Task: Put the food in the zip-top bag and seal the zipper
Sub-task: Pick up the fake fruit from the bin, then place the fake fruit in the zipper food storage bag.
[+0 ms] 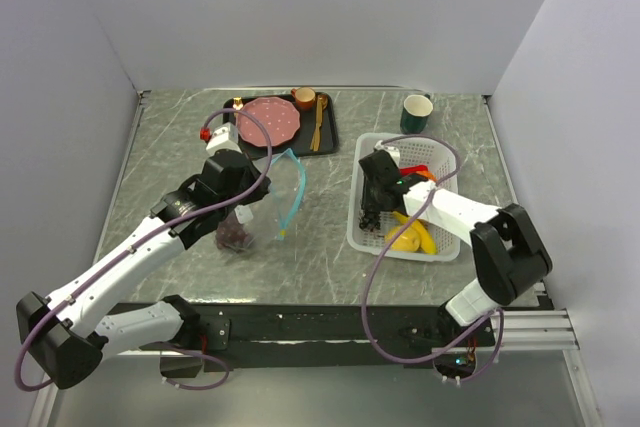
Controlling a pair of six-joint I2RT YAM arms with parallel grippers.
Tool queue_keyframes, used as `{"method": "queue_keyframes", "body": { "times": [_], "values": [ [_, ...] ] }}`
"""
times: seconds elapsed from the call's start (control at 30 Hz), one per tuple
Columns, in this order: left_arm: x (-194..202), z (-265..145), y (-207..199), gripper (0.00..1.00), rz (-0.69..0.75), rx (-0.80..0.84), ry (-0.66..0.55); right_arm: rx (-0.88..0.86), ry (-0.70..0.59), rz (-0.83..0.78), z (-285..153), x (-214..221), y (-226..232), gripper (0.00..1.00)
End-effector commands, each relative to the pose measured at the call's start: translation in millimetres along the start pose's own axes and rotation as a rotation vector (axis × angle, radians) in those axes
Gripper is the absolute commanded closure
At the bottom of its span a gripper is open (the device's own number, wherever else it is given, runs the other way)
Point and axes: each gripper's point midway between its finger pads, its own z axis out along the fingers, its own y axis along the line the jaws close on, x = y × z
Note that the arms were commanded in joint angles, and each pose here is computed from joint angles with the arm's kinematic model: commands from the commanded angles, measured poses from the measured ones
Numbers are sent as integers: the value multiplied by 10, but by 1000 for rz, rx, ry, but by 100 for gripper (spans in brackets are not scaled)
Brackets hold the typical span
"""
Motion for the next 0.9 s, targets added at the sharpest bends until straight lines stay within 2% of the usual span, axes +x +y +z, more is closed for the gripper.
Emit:
{"method": "queue_keyframes", "body": {
  "times": [0.0,0.13,0.43,0.57,0.87],
  "values": [
    [-115,-46,-54,99,-19,23,-43,-57,-194,76,-448,-521,47,68],
    [-86,2,-97,99,-11,37,-31,-140,-278,104,-799,-678,82,69],
    [-52,72,-132,99,-18,40,-17,-363,-358,165,-1330,-854,332,69],
    [-24,91,-154,99,-20,52,-5,-518,-351,189,-1491,-858,574,69],
    [5,76,-189,99,-27,73,9,-743,-337,207,-1677,-884,1013,69]
  ]
}}
